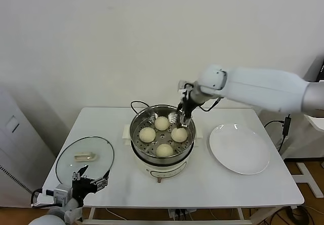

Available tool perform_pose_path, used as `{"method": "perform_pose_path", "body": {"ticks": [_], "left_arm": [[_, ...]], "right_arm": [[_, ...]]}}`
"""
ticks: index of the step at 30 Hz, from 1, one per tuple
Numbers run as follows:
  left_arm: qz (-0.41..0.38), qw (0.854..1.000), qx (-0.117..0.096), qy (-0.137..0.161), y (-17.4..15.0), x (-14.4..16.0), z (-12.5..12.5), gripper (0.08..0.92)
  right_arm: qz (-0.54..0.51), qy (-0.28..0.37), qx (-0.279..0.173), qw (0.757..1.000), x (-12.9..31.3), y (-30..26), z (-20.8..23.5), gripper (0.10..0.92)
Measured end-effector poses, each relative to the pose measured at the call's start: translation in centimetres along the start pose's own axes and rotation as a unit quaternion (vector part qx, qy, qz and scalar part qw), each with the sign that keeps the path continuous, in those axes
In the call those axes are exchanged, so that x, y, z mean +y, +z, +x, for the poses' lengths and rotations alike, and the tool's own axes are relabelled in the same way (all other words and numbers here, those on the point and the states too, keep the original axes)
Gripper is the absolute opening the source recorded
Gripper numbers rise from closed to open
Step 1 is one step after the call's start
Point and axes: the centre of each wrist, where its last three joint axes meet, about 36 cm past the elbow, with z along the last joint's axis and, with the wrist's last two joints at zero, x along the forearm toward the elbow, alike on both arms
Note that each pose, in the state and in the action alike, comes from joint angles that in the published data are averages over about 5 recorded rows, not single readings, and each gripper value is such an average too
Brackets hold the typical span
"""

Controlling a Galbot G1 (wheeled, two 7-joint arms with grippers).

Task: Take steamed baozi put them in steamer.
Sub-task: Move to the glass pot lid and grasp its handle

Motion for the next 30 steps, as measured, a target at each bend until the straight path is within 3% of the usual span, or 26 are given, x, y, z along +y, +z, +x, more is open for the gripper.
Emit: {"method": "perform_pose_path", "body": {"ticks": [6,12,18,30], "left_arm": [[0.000,1.000,-0.005,-0.007,-0.1,0.0,-0.4,0.823],[-0.004,1.000,-0.014,-0.017,-0.3,0.4,-0.9,0.823],[-0.012,0.999,-0.026,-0.020,-0.6,0.7,-1.2,0.823],[-0.041,0.998,-0.048,-0.026,-0.6,1.0,-1.6,0.823]], "right_arm": [[-0.060,0.061,-0.077,0.993,-0.3,5.6,2.9,0.823],[-0.125,0.155,-0.173,0.965,1.2,11.5,3.6,0.823],[-0.198,0.248,-0.248,0.915,4.4,16.4,1.5,0.823],[-0.325,0.373,-0.345,0.798,13.1,24.6,-4.2,0.823]]}}
